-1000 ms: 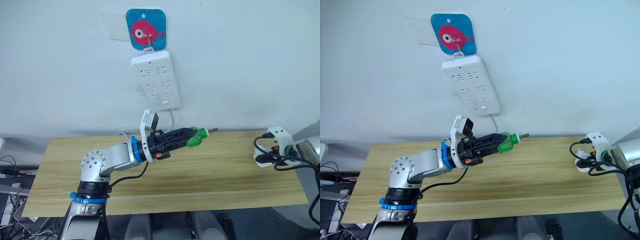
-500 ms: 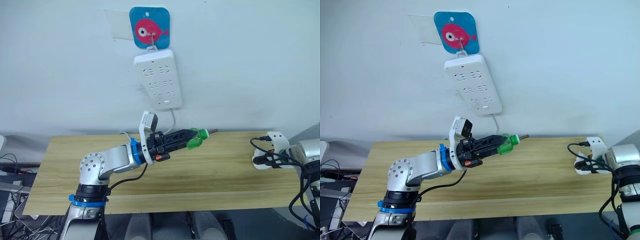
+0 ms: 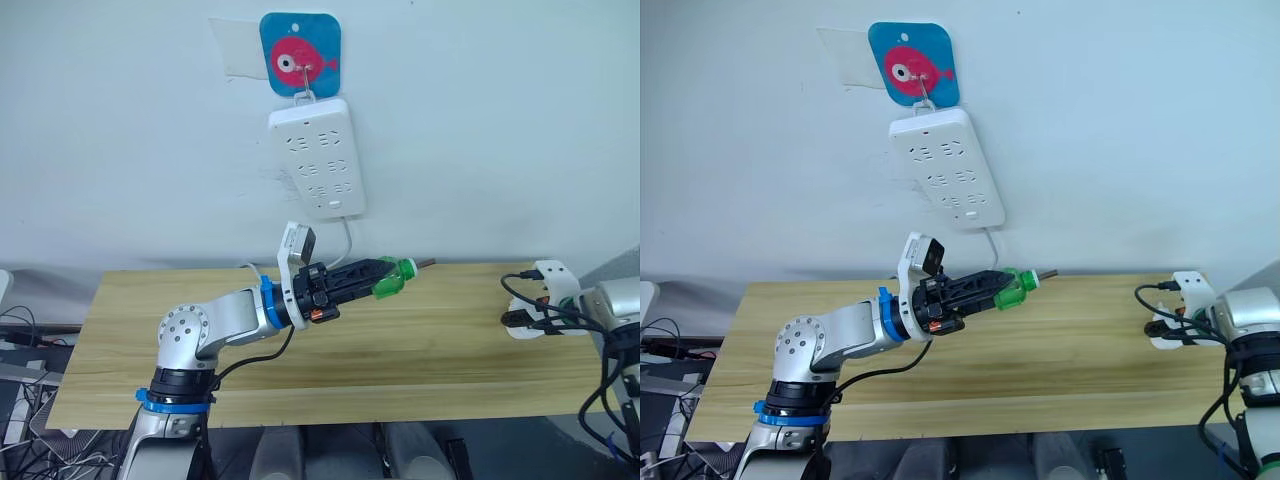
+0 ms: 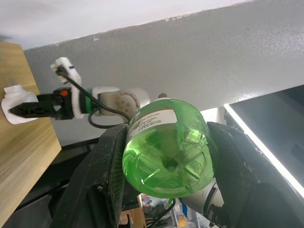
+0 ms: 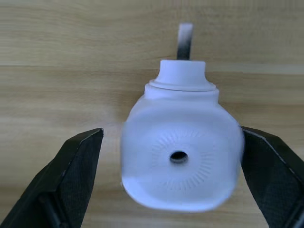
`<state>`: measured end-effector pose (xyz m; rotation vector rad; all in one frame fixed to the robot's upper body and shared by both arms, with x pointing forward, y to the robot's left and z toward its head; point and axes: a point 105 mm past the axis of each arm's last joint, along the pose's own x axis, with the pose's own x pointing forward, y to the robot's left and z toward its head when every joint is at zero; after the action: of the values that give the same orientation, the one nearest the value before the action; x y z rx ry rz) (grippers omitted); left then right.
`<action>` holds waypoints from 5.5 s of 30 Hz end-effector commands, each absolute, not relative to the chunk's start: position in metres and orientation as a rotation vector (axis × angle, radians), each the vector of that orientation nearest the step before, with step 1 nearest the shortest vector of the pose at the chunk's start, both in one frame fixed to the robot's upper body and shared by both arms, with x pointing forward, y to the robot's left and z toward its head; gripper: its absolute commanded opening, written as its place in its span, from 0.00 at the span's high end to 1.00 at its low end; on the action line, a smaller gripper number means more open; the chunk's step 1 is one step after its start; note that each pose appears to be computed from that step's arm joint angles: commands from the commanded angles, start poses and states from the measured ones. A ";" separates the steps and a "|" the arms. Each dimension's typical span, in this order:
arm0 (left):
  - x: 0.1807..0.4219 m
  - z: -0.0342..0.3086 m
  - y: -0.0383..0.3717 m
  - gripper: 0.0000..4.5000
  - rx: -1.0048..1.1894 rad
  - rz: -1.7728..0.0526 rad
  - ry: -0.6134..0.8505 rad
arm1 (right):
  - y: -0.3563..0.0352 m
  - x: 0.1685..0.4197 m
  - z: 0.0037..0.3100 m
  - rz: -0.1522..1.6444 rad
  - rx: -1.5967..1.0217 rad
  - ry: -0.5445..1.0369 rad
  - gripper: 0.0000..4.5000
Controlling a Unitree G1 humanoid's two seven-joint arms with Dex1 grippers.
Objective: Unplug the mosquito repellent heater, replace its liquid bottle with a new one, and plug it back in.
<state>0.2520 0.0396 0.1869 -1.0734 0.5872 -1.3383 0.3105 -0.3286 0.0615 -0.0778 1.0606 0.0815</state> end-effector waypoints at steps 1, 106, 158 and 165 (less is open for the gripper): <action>0.245 0.196 0.038 0.50 -1.070 -1.399 0.565 | -0.328 0.308 0.103 0.097 -0.093 0.985 0.01; 0.263 0.147 0.048 0.00 0.243 -1.310 0.003 | -0.189 0.349 0.037 0.128 -0.284 -0.003 0.80; 0.222 0.006 0.230 0.00 0.053 0.075 0.065 | -0.066 0.270 0.179 1.494 -0.386 -0.057 0.01; 0.254 -0.003 0.221 0.00 0.050 -0.021 0.037 | -0.063 0.273 0.183 1.466 -0.361 -0.044 0.01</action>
<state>0.2549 0.2189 -0.0029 0.0412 0.0502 -0.0090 0.2774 -0.0651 0.1729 -0.3452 -0.0021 1.4587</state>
